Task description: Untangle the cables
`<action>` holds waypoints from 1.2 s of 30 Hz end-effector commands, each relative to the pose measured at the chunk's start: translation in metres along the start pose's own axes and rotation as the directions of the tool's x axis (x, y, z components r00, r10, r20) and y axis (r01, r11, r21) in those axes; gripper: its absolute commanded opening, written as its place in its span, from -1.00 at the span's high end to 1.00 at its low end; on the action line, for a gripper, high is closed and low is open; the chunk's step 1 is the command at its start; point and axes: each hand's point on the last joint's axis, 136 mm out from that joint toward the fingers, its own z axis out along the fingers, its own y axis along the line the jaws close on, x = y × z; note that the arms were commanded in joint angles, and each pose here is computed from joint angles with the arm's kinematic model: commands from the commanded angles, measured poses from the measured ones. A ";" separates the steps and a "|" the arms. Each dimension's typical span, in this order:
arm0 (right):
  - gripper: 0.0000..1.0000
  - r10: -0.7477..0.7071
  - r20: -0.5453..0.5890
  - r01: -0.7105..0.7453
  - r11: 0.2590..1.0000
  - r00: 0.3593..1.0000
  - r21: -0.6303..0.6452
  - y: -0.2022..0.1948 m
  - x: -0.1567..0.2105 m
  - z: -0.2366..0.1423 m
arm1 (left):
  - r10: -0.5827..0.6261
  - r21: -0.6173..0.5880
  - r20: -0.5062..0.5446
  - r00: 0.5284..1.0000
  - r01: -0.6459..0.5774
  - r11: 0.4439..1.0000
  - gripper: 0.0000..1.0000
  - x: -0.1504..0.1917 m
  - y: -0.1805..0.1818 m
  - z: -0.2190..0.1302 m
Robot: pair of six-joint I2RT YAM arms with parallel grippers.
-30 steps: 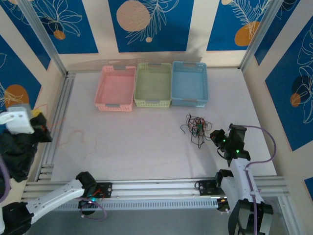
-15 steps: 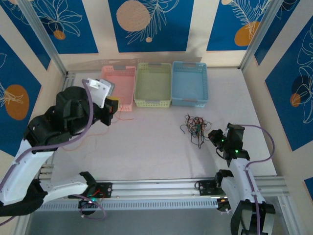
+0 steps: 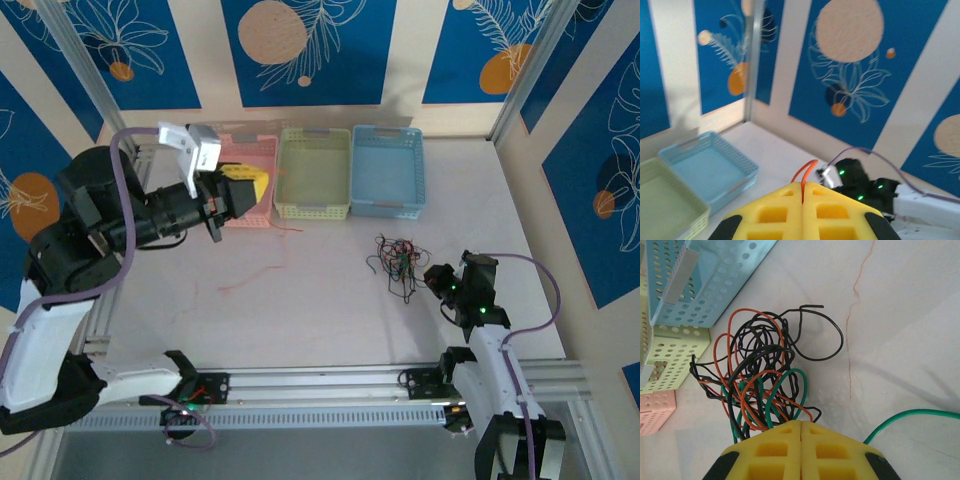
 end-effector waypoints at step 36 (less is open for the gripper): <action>1.00 -0.047 0.017 0.047 0.999 0.999 -0.001 0.003 0.002 -0.002 | -0.224 -0.255 -0.596 0.771 0.083 0.963 1.00 0.313 0.085 0.125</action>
